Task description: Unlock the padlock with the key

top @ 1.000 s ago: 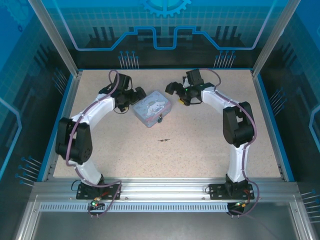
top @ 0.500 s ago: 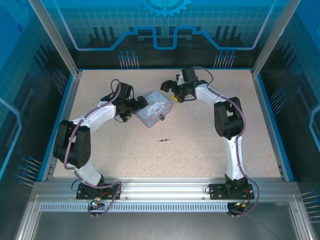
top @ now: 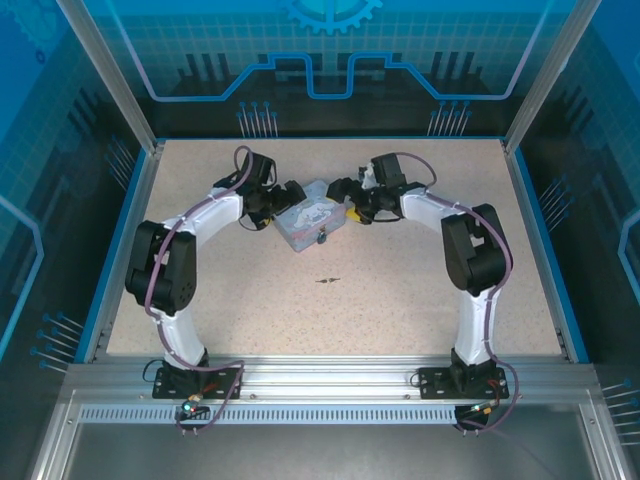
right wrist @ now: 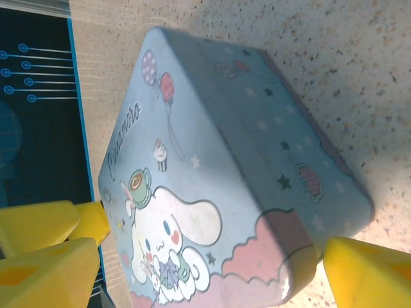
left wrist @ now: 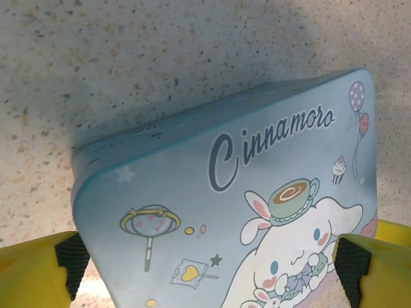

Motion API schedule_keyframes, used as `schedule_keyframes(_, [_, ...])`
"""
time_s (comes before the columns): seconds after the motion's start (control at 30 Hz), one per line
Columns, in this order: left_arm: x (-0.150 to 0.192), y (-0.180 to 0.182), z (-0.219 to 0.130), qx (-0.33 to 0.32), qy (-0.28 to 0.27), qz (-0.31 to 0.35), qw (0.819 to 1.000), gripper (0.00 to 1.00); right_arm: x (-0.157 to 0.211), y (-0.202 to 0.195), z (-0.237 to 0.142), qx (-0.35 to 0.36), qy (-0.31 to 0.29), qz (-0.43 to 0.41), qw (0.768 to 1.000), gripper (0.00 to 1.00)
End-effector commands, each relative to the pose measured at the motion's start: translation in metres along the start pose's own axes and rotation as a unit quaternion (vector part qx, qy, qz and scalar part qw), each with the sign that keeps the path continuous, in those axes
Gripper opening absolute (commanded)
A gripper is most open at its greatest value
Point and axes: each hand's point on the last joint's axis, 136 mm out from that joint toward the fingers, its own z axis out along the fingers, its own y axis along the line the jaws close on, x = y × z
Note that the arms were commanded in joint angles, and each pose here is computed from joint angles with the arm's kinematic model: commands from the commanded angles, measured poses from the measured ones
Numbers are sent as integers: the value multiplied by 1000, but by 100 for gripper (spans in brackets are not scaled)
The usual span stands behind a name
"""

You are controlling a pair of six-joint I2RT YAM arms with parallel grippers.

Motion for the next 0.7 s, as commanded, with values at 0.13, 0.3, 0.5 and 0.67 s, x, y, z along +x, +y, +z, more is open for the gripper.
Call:
schedule_keyframes(0.13, [10, -5, 0, 5, 20, 23, 1000, 99, -27, 8, -18, 0, -40, -5, 999, 92])
schedule_keyframes(0.3, [13, 1, 0, 1, 18, 25, 1000, 99, -45, 6, -6, 18, -37, 0, 999, 92])
schedule_keyframes(0.5, [10, -6, 2, 9, 19, 24, 999, 99, -40, 16, 11, 8, -13, -4, 1000, 91])
schedule_keyframes(0.67, [7, -15, 4, 21, 22, 31, 999, 99, -27, 17, 6, -8, -5, 0, 1000, 91])
